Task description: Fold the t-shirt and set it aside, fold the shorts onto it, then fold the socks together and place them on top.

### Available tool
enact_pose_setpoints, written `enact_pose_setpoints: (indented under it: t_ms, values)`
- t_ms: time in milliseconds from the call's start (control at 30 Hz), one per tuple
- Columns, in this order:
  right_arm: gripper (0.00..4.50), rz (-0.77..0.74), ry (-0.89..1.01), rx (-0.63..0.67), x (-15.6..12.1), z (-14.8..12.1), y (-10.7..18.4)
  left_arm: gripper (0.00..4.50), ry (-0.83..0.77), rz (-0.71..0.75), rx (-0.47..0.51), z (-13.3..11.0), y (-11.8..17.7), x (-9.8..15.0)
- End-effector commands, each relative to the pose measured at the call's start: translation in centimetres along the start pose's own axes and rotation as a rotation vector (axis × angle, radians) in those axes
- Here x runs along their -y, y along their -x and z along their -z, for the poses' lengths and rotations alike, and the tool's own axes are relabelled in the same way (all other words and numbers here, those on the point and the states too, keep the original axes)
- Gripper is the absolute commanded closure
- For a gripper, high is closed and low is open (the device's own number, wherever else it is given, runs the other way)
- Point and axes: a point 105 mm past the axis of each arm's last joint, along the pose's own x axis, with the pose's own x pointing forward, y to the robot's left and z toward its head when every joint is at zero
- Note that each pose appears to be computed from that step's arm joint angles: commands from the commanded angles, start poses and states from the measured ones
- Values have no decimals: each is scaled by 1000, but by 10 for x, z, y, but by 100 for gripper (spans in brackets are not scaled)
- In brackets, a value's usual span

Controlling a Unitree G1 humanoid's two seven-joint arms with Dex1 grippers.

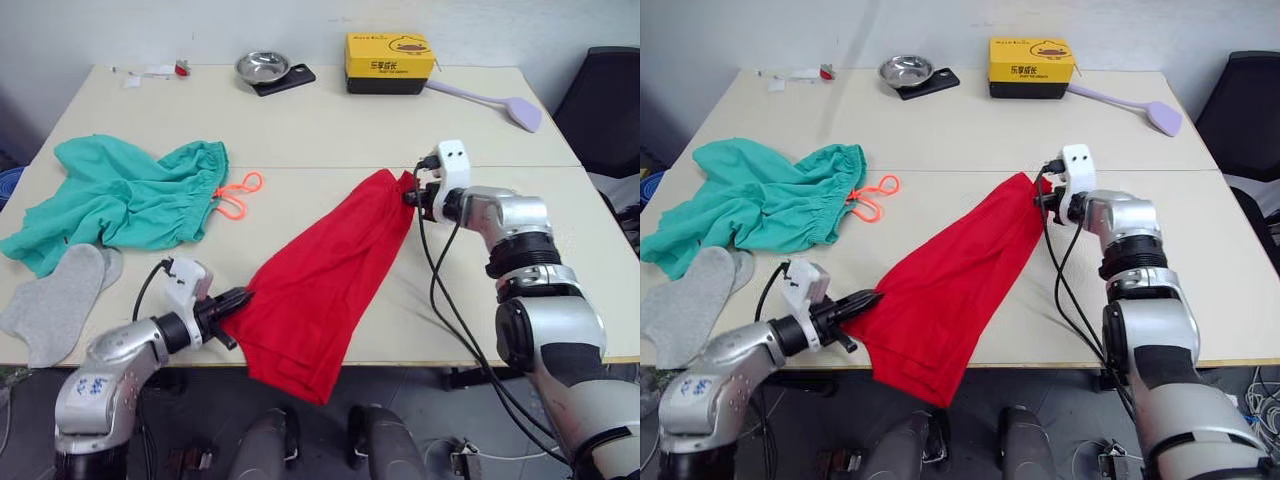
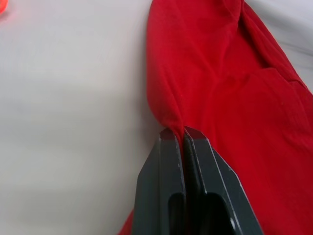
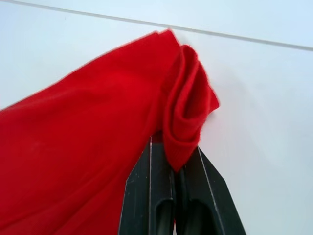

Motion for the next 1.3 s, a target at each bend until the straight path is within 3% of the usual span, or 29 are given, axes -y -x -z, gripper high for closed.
enact_pose_setpoints:
  t_ms: [33,67,167,267,367,433,533,600,733,833,1033,1300]
  values:
    - [450,25,49,77,6,-26,6,449,-9,-6,43,-8,6,4]
    - [430,12,70,67,7,-26,8,450,-3,-2,47,-8,6,4]
    - [353,-11,134,45,14,-26,17,380,-12,38,45,-12,8,2]
    - [251,-51,158,-5,26,-23,35,285,-64,89,8,-17,13,-8]
    - [145,-96,166,-30,34,-23,57,189,-17,144,-59,-20,19,-21]
    - [66,-185,116,-100,29,-10,80,126,-37,210,-65,-34,10,-29]
    - [0,-318,80,-215,3,15,108,45,-71,309,-91,-50,-6,-32]
    - [0,-414,41,-283,-24,33,126,6,-118,365,-121,-60,-17,-34]
    - [0,-568,1,-399,-73,71,152,6,-206,416,-108,-84,-60,-35]
    - [0,-596,-18,-422,-90,84,159,6,-225,442,-110,-90,-80,-33]
    - [0,-679,-12,-455,-129,113,154,6,-268,384,-136,-90,-141,-31]
    - [0,-622,-69,-449,-150,131,136,6,-260,373,-183,-81,-165,-24]
